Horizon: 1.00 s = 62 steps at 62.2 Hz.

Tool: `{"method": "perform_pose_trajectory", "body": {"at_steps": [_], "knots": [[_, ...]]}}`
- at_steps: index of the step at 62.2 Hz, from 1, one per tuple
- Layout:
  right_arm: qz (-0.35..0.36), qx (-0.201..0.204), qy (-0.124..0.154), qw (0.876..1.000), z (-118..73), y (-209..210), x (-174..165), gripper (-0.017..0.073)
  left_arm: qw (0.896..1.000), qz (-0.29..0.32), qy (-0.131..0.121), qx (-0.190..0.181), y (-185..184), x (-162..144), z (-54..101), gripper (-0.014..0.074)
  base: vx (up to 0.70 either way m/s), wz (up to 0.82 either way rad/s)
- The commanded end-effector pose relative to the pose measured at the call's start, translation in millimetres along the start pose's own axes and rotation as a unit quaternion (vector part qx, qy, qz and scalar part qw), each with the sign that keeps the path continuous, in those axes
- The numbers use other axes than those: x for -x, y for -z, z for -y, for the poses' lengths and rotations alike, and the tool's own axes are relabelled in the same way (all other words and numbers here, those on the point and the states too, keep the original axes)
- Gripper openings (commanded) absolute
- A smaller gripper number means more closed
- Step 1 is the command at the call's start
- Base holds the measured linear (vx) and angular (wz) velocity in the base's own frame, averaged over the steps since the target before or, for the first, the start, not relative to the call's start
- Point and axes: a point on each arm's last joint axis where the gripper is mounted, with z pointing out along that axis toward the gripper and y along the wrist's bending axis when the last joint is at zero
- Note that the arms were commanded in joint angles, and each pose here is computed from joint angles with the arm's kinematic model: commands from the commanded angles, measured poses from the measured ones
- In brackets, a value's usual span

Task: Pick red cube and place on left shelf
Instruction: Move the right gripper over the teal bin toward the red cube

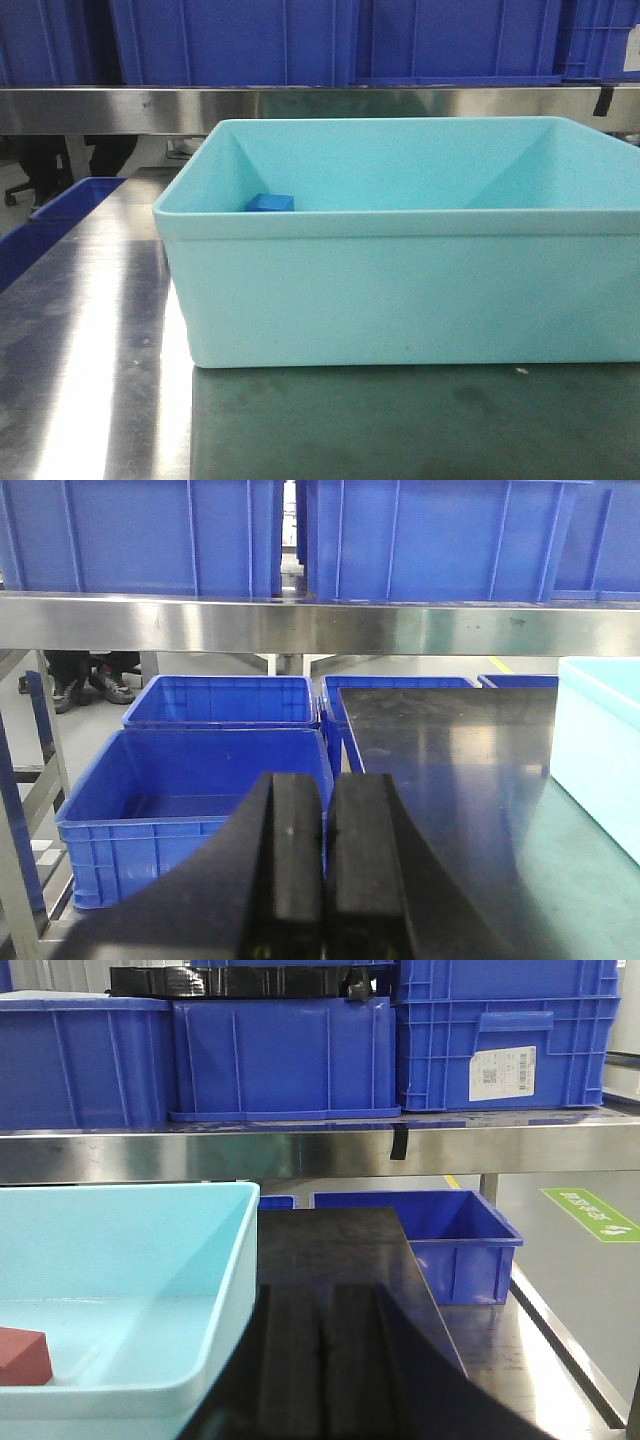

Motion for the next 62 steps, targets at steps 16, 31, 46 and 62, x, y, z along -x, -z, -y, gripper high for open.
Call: {"method": "perform_pose_trajectory", "body": {"at_steps": [16, 31, 46, 62], "knots": [[0.066, 0.002, 0.006, 0.998, -1.0, 2.8, 17.8, 0.0045, 0.999, 0.039, 0.003, 0.0, 0.2, 0.7, -0.5, 0.0102, 0.0, 0.0], [0.066, 0.002, 0.006, 0.998, -1.0, 2.8, 17.8, 0.0045, 0.999, 0.039, 0.003, 0.0, 0.2, 0.7, -0.5, 0.0102, 0.0, 0.0], [0.069, 0.002, 0.006, 0.998, -1.0, 2.8, 18.4, 0.0045, 0.999, 0.039, 0.003, 0.0, 0.2, 0.7, -0.5, 0.0102, 0.0, 0.0], [0.115, 0.005, 0.0, 0.993, -1.5, 4.6, 29.2, 0.0045, 0.999, 0.039, 0.003, 0.0, 0.2, 0.7, -0.5, 0.0102, 0.0, 0.0]]}}
